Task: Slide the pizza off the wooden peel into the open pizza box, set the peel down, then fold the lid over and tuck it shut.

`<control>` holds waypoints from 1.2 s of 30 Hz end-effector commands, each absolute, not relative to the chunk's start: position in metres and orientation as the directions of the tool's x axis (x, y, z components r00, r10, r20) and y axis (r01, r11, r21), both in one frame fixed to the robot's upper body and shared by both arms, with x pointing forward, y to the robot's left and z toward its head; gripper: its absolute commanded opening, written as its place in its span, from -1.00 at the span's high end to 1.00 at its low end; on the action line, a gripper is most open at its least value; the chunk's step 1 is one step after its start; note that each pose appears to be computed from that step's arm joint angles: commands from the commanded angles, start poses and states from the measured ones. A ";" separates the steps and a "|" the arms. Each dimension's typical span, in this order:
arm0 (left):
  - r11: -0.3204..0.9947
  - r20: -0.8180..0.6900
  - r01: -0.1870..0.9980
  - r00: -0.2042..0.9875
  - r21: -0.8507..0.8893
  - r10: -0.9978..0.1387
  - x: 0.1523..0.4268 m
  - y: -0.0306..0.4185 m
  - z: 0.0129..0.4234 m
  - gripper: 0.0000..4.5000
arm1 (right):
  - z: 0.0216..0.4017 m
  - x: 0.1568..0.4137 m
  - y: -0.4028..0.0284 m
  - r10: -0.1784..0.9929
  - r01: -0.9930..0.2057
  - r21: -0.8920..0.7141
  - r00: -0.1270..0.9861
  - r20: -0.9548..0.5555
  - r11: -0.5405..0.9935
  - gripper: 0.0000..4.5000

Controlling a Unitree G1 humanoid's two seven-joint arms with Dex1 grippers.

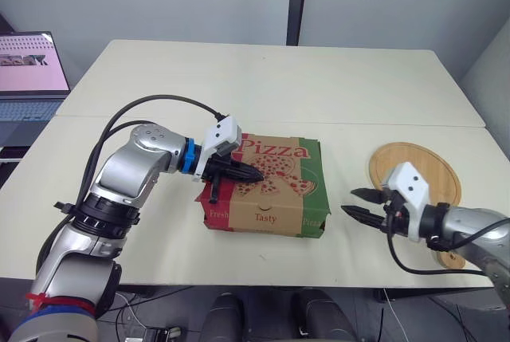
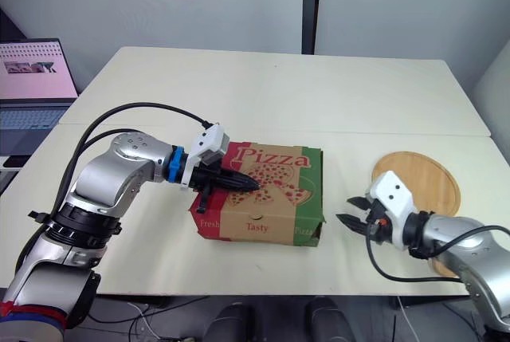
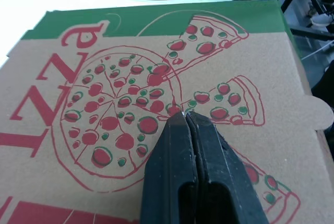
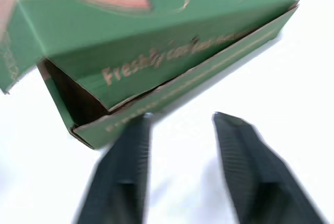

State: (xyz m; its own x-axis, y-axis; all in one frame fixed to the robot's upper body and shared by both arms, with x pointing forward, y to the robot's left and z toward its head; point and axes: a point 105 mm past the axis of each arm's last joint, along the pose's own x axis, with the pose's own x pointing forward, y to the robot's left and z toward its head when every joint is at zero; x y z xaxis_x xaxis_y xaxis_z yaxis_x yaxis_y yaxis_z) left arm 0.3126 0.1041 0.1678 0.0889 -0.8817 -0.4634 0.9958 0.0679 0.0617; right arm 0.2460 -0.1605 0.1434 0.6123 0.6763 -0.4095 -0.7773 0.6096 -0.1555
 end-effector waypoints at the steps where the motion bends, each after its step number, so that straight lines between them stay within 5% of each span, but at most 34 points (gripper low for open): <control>1: 0.054 -0.458 0.994 0.091 0.093 -0.884 0.313 0.104 0.174 1.00 | 0.165 0.231 -0.143 0.766 -0.837 -0.169 0.544 -0.342 0.520 -0.54; 4: 0.055 -0.457 0.994 0.094 0.099 -0.884 0.314 0.104 0.175 1.00 | 0.170 0.220 -0.130 0.811 -0.877 -0.165 0.481 -0.334 0.452 -0.99; 36: -0.076 -0.524 0.987 0.010 0.143 -0.851 0.298 0.103 0.168 1.00 | 0.159 0.245 -0.099 0.778 -0.832 -0.373 0.533 -0.332 0.411 -0.99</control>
State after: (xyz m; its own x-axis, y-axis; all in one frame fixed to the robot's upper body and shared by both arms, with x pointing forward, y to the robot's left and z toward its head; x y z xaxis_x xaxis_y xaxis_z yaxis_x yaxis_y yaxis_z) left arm 0.3018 0.1040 0.1672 0.0218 -0.8634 -0.5041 0.9931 -0.0394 0.1103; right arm 0.2459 -0.1009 0.1534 0.5209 0.7764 -0.3548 -0.8452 0.4107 -0.3421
